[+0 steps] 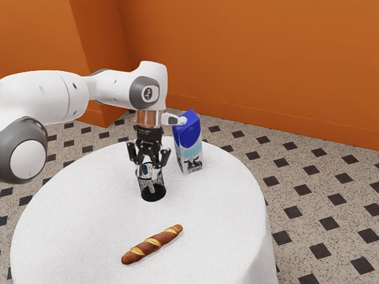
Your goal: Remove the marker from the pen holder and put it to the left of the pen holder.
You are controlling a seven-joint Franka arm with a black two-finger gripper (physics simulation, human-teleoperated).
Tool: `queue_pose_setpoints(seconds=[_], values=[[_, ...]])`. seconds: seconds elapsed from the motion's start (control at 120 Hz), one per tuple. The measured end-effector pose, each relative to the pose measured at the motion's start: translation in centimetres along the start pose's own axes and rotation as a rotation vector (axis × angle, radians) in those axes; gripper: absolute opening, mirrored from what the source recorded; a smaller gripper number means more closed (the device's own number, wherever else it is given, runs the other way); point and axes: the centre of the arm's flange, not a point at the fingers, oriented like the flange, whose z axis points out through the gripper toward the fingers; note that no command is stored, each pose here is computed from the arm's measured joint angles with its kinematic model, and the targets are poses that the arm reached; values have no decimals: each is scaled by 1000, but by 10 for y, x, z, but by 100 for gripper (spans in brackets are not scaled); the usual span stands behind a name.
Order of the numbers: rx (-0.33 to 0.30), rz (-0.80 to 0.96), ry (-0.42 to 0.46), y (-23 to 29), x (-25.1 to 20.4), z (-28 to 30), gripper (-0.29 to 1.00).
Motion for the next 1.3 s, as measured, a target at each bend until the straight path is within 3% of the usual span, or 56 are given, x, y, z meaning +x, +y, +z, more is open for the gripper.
queue_pose_setpoints(seconds=[0.25, 0.45, 0.675, 0.775, 0.867, 0.992, 1.208, 1.258, 1.3], values=[[14, -31, -12, -6, -2, -4, 5], [18, -54, -18, -10, -8, -12, -3], [12, -97, 84, -30, -66, -116, -7], [8, -180, 142, -75, -96, -166, -8], [11, -274, 162, -130, -95, -158, -8], [-101, -333, 154, -181, -80, -82, -8], [-398, -350, 316, -198, -53, -34, -8], [-412, -351, 338, -205, -48, -18, -8], [-371, -336, 362, -211, -45, -9, -8]])
